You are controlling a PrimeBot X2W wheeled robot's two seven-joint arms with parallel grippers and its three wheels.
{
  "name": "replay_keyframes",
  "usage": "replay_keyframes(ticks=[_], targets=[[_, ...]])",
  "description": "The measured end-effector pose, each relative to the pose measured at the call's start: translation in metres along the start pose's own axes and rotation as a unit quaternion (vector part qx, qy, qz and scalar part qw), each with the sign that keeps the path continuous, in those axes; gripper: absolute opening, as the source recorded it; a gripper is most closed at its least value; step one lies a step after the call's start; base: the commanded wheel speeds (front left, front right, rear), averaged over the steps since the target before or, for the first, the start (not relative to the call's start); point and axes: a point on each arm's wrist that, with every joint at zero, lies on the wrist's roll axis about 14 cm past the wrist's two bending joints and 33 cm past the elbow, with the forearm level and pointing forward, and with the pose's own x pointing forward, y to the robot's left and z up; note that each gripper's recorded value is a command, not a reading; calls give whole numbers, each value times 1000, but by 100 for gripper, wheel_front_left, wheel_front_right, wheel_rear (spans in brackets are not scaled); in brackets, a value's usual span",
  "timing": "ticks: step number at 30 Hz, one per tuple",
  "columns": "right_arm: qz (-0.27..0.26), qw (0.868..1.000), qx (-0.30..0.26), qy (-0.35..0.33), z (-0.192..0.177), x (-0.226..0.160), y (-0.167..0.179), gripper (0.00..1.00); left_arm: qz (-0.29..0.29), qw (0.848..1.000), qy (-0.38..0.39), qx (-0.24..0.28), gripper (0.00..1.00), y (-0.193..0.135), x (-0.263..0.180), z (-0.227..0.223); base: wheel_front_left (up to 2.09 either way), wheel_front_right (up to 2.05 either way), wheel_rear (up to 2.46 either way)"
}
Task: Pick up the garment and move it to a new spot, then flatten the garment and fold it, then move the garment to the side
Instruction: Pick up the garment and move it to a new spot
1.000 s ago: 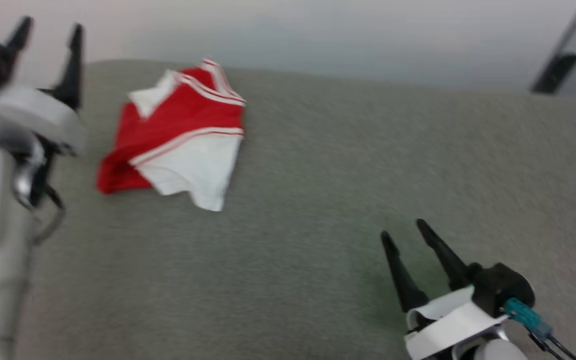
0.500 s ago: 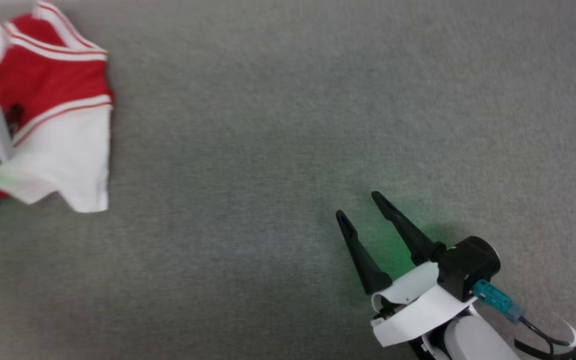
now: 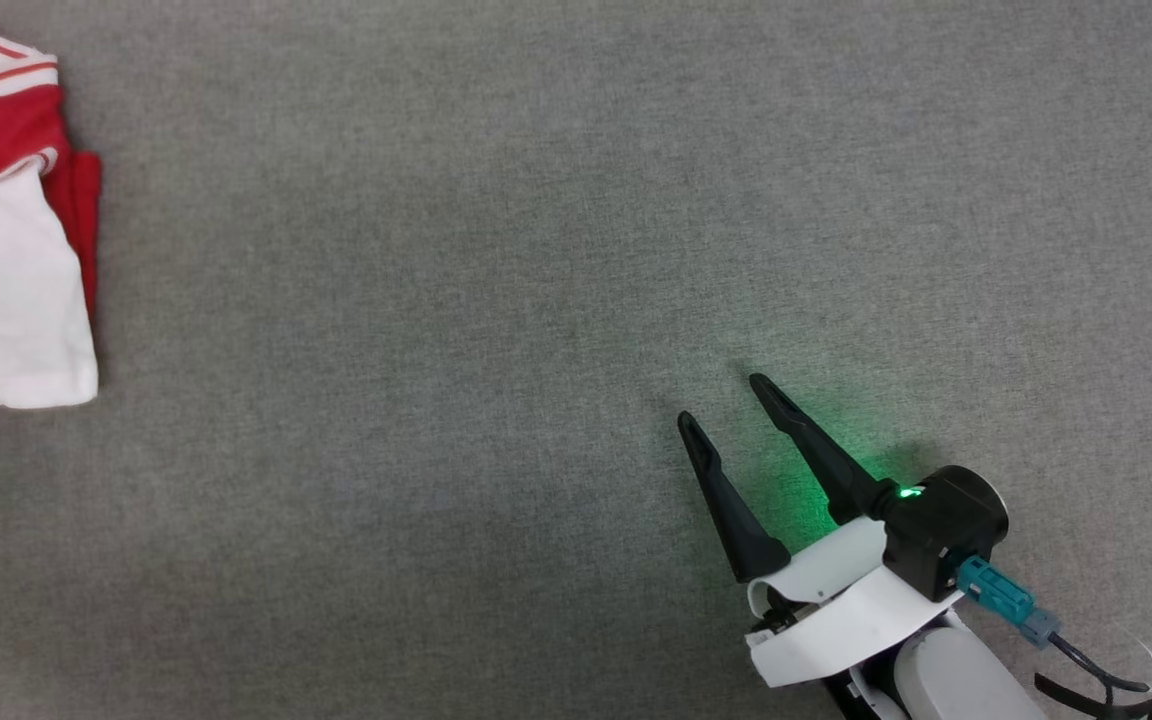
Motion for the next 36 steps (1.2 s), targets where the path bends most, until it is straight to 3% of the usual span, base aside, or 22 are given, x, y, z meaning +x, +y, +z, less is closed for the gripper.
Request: replay_keyframes(ticks=[1, 2, 10, 17, 20, 26, 32, 33, 36], targets=[[-1, 1000, 0, -2, 1, 0, 0, 100, -4, 1000, -1, -2, 34, -1, -1, 0, 0, 0, 0], [0, 1000, 0, -4, 3, 0, 1, 100, -8, 1000, -5, -6, 0, -3, -2, 1, 0, 0, 0], [1, 1000, -3, -19, 15, -2, 4, 100, -48, 997, -53, -16, 0, -25, -16, 15, 0, 0, 0], [-1, 999, 1, -41, 31, -8, 10, 100, -137, 983, -122, 30, 0, -94, -45, 36, 0, 0, 0], [-2, 999, 2, -51, 39, -12, 13, 100, -164, 971, -167, 41, 0, -110, -69, 57, 0, 0, 0], [-14, 997, 4, -71, 53, -24, 13, 100, -262, 940, -214, 51, 0, -175, -120, 74, 0, 0, 0], [-41, 995, 6, -91, 66, -35, 1, 100, -357, 909, -214, 18, 0, -250, -153, 76, 0, 0, 0], [-51, 994, 8, -96, 69, -38, -4, 100, -383, 898, -216, -2, 0, -278, -160, 75, 0, 0, 0], [-63, 993, 13, -101, 72, -42, -11, 100, -428, 881, -200, -32, 0, -320, -169, 64, 0, 0, 0]])
